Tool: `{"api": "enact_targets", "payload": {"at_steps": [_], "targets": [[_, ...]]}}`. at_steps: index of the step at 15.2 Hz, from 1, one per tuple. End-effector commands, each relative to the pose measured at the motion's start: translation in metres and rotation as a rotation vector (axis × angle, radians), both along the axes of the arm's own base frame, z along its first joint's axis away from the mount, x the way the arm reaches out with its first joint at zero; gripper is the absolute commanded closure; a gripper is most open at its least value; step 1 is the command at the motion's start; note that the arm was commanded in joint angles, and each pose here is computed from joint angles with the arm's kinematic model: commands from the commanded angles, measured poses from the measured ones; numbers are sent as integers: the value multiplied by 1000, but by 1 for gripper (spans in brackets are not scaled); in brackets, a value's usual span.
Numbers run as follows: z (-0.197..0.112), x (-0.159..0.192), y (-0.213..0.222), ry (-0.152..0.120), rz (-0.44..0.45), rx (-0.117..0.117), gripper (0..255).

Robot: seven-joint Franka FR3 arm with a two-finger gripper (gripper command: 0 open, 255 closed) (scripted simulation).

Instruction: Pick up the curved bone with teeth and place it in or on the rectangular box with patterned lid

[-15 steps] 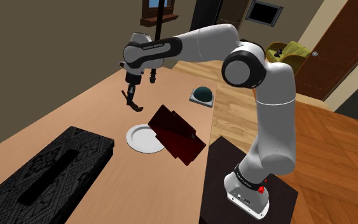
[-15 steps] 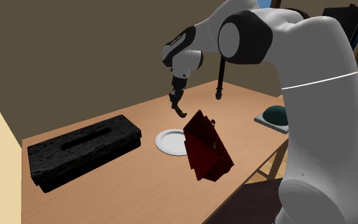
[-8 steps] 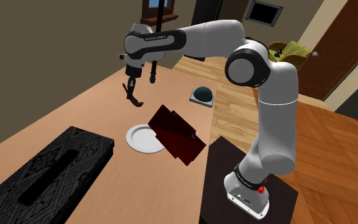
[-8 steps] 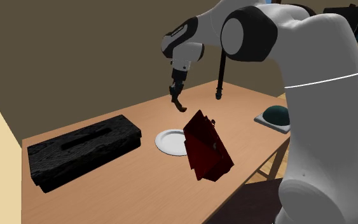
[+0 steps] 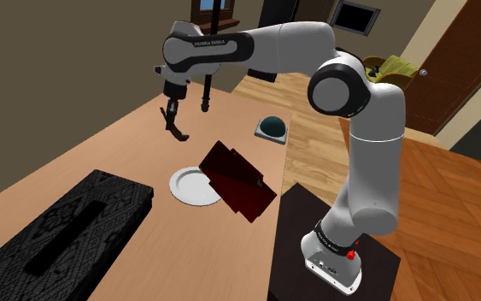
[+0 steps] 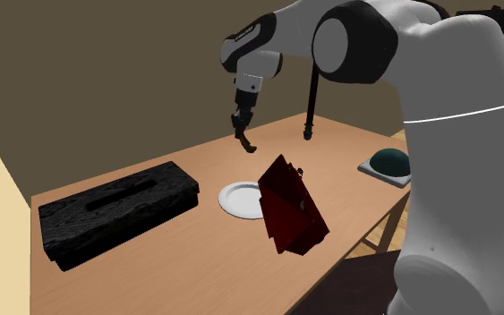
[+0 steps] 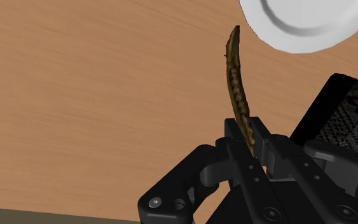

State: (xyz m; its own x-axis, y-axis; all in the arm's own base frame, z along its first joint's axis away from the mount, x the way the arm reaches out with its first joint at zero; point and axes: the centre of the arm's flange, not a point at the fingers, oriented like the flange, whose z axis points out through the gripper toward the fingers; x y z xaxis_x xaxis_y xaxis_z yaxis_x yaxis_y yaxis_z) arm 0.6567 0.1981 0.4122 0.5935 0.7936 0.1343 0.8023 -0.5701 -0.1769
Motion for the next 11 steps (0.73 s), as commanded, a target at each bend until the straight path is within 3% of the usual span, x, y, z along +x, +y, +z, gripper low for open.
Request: {"api": "enact_targets", "payload": {"at_steps": [1, 11], "targets": [[0, -14, 22, 0, 0, 0, 255], [2, -74, 139, 0, 0, 0, 255]]}}
